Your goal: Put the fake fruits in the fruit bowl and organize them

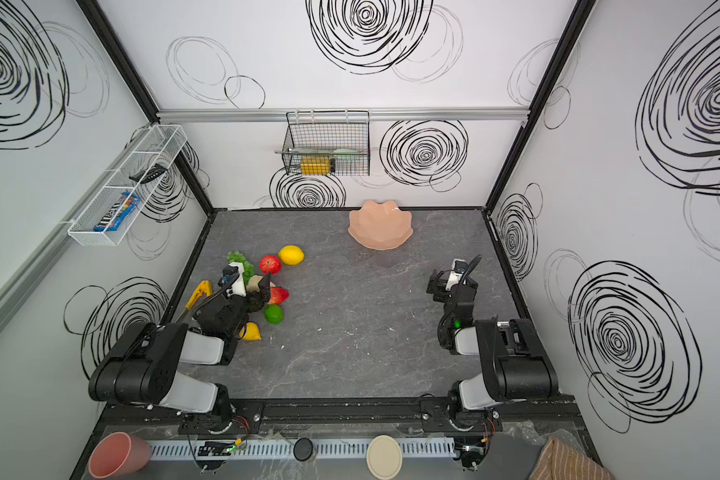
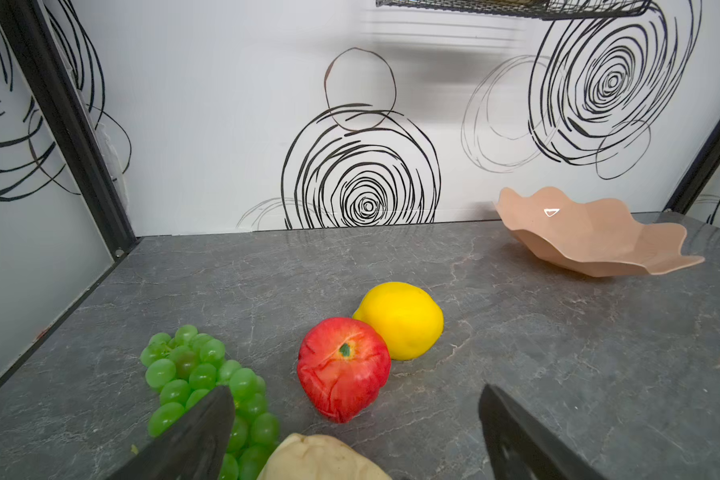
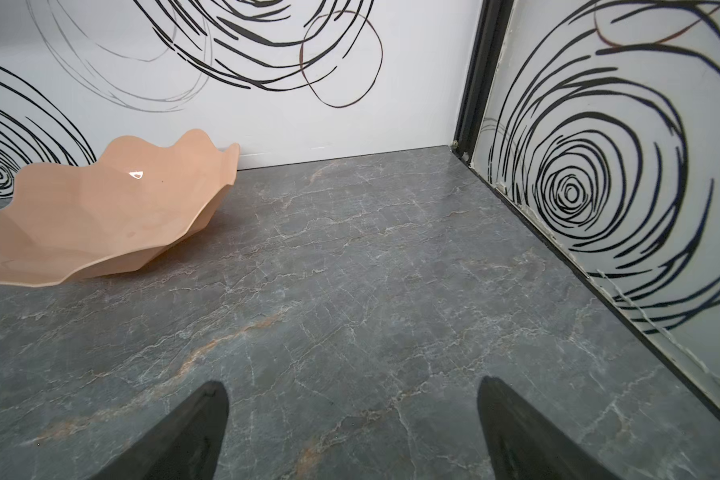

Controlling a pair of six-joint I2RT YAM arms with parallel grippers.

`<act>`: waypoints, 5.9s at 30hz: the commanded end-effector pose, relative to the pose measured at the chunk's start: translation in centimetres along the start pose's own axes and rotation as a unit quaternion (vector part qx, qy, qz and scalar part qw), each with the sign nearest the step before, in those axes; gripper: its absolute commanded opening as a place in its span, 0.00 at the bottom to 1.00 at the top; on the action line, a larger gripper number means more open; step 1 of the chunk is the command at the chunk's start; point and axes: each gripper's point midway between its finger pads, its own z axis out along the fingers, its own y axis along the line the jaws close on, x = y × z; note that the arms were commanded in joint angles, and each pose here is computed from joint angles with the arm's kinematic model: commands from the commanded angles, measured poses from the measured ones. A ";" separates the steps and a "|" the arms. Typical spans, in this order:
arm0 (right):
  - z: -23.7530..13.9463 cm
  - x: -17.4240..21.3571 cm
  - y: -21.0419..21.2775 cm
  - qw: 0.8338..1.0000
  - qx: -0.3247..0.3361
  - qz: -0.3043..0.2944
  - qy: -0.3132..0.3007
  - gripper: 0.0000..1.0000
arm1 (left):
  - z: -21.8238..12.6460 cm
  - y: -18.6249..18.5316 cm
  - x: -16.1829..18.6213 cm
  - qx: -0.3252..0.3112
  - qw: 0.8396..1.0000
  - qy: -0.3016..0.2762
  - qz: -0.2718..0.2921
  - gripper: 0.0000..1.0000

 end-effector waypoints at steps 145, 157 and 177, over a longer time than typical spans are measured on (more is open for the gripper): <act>-13.2 8.7 19.3 0.856 -0.282 0.131 0.413 0.10 | -9.5 -8.3 -3.8 -0.070 0.987 -0.013 -0.143 0.96; -12.6 7.2 17.1 0.891 -0.237 0.124 0.366 0.49 | -9.4 -7.2 -3.7 -0.103 0.985 0.000 -0.137 0.96; -14.5 1.9 12.0 0.948 -0.260 0.151 0.107 0.72 | -1.8 -11.2 -5.8 -0.117 0.982 0.124 -0.083 0.96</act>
